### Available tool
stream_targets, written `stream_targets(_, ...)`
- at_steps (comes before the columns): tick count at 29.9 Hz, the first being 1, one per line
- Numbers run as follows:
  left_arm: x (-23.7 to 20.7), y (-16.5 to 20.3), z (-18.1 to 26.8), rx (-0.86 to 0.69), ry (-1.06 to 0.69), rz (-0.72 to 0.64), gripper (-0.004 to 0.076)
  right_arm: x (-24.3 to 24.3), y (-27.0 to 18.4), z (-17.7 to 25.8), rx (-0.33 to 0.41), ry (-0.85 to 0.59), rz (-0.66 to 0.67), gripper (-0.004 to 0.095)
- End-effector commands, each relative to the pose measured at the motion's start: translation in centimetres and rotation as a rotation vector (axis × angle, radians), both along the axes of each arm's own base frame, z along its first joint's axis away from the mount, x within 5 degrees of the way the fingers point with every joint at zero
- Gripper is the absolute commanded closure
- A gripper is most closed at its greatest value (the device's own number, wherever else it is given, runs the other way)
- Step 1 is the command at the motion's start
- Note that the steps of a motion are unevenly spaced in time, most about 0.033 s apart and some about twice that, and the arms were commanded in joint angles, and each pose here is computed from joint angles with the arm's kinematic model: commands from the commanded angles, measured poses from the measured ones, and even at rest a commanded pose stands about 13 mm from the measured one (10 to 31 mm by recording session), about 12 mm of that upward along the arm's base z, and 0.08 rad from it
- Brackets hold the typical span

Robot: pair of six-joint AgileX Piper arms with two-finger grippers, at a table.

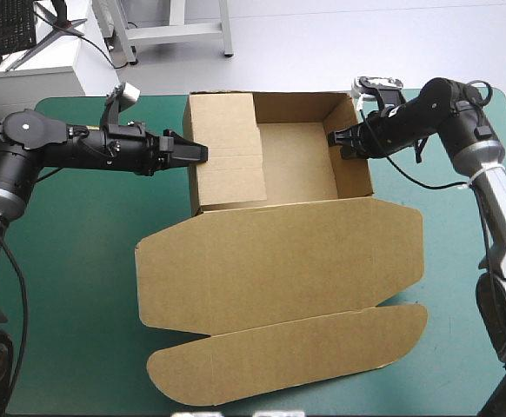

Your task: Fold the box

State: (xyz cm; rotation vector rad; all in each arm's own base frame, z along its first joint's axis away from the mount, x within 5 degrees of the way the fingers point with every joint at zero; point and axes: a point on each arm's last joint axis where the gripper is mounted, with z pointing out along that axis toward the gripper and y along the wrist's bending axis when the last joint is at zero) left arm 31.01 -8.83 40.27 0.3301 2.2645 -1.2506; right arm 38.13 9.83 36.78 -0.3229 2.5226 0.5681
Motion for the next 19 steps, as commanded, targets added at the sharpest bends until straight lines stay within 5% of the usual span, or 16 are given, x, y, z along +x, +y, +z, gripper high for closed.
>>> stream_targets(1, -1.8, -0.1, 1.6, 0.027, -0.018, -0.044, 0.0255, -1.4, 1.5, 3.2, 0.064, -0.097, -0.021, 0.0914)
stream_targets(19, -1.3, 1.9, -0.7, 0.329, 0.081, 0.095, 0.0255, -3.8, 9.2, 6.8, 0.042, -0.241, 0.023, 0.0908)
